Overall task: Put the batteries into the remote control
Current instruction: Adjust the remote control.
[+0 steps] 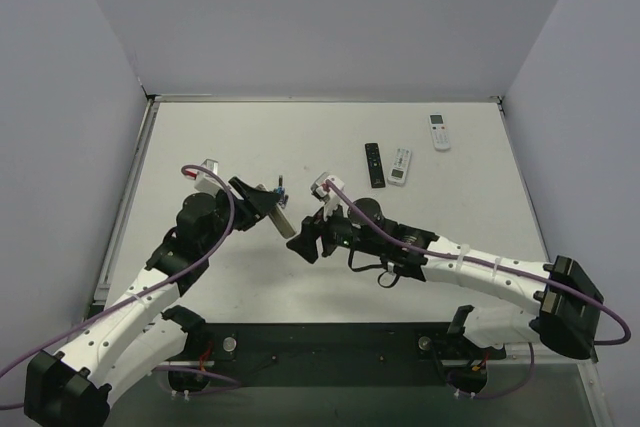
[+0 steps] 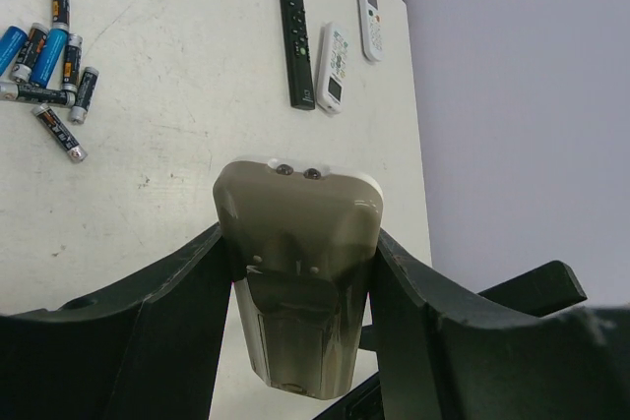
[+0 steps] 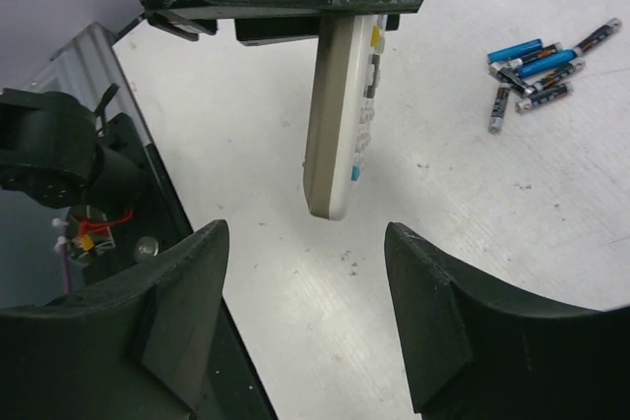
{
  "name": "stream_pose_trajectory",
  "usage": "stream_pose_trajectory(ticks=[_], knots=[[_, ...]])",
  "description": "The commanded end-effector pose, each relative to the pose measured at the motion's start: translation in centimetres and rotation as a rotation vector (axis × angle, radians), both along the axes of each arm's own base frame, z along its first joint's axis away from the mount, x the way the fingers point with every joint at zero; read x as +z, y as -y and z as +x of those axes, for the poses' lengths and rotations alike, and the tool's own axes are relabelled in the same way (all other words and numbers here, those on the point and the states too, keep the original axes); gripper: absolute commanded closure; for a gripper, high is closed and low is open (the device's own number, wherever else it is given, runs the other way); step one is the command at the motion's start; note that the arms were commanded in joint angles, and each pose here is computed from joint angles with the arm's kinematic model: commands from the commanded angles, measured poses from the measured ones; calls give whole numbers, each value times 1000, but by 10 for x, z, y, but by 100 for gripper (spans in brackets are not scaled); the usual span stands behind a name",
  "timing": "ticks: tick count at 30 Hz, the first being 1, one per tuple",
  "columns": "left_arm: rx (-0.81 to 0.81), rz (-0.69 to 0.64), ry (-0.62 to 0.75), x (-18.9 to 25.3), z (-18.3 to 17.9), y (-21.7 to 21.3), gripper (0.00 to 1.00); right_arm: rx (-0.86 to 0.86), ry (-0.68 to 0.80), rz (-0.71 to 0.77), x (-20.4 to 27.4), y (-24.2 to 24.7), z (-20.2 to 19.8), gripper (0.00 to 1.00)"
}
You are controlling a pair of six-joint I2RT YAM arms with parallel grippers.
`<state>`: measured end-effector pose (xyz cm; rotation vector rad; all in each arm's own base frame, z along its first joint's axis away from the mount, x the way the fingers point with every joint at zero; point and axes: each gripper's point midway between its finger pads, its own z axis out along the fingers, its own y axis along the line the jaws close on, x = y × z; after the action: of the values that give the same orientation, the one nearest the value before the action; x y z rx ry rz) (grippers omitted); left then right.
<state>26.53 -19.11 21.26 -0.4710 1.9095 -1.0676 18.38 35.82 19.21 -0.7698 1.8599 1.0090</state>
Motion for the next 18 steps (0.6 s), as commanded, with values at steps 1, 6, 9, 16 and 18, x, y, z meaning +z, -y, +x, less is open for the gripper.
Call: stream_pose_trajectory(ticks=[1,6,9,16,18], knots=[[28,-57,39,23,3,1,100,-122,122,-24,12,-4,24,43],[47,-55,34,20,4,-1,100,-124,151,-36,8,-19,24,45],[49,-58,32,19,4,-1,100,-98,169,-46,8,-33,21,46],[42,-73,27,16,2,0,100,-153,198,-43,5,-37,31,54],[40,-78,31,18,1,0,100,-158,204,-38,6,-39,33,61]])
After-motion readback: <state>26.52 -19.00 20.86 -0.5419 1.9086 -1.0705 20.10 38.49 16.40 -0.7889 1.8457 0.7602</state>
